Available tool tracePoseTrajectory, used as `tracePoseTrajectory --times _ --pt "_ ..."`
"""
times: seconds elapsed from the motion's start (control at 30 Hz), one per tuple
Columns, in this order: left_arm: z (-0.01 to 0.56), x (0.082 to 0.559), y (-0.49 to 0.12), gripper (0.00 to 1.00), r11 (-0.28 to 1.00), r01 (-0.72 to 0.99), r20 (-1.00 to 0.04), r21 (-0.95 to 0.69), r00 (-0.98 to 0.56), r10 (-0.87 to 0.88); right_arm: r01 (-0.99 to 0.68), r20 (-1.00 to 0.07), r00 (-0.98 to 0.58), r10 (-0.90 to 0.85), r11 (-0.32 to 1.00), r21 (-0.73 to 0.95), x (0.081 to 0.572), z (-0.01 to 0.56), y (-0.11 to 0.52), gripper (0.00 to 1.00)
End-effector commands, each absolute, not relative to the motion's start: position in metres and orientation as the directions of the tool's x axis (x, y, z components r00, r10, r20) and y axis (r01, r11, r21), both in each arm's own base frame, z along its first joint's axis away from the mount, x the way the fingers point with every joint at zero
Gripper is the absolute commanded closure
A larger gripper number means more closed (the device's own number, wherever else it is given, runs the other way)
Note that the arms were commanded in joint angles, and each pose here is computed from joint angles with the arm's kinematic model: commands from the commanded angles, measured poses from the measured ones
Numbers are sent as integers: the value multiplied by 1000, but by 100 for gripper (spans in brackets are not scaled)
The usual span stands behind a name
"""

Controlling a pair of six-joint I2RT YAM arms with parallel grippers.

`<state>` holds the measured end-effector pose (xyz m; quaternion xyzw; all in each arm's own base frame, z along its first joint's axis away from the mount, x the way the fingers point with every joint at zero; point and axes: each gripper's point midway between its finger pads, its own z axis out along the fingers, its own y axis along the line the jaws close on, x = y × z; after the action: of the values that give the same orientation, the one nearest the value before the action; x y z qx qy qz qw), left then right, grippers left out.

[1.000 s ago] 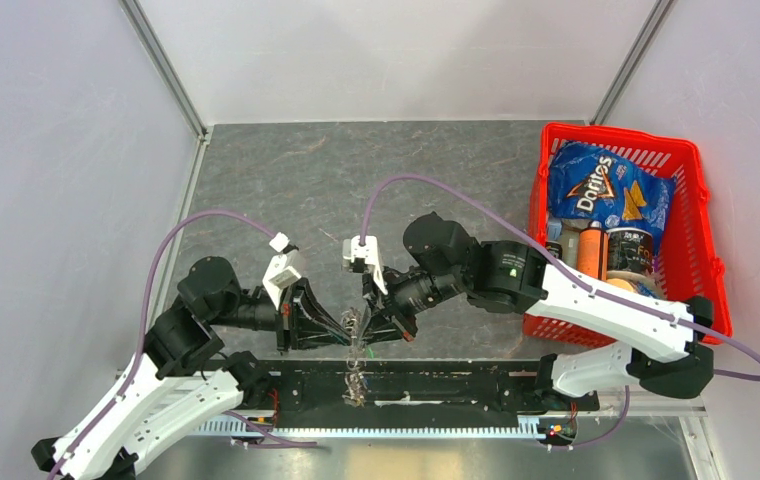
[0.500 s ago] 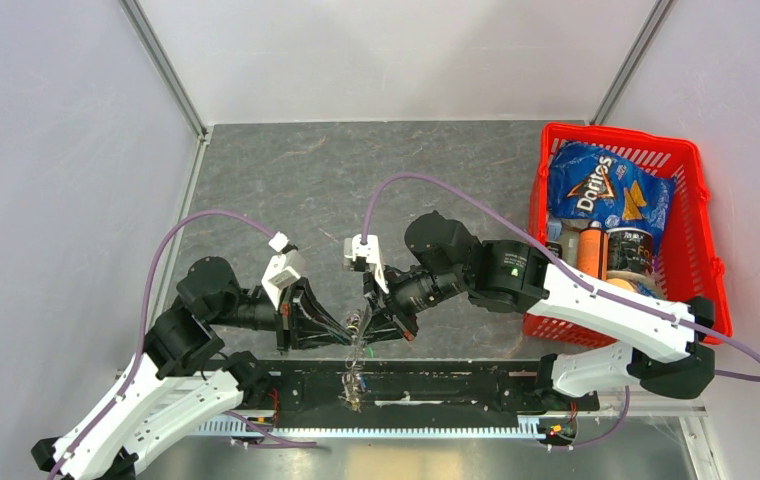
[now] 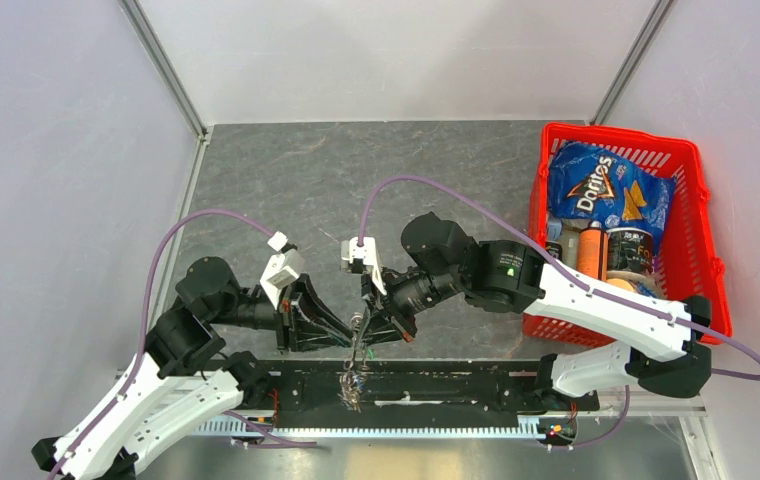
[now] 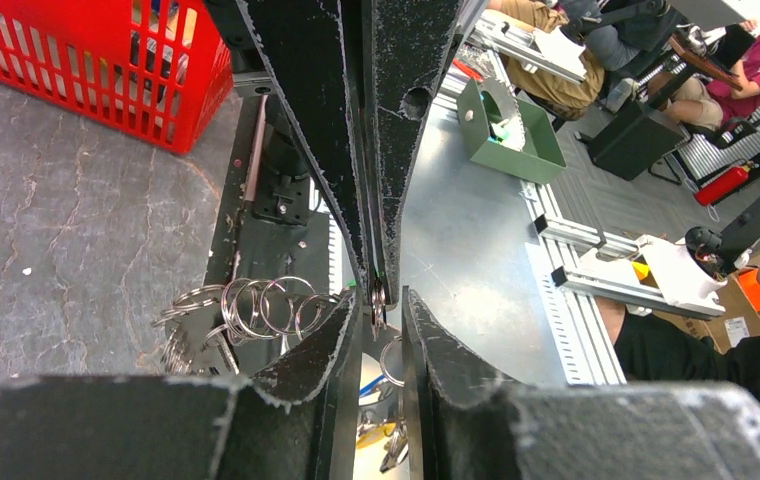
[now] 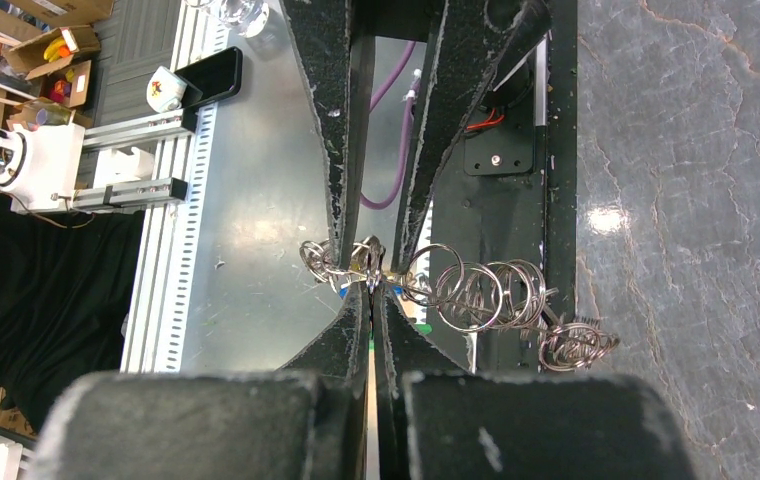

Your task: Put the keys on the keyring

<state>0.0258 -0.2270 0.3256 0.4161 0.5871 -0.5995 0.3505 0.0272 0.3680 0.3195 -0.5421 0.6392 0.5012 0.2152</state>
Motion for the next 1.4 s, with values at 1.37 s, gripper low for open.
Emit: tracePoseTrajectory --times 1.37 --pt "323 23 -230 83 -99 896 -901 -434 -427 81 -926 -887 -268 -375 -154 344 28 357 374 100"
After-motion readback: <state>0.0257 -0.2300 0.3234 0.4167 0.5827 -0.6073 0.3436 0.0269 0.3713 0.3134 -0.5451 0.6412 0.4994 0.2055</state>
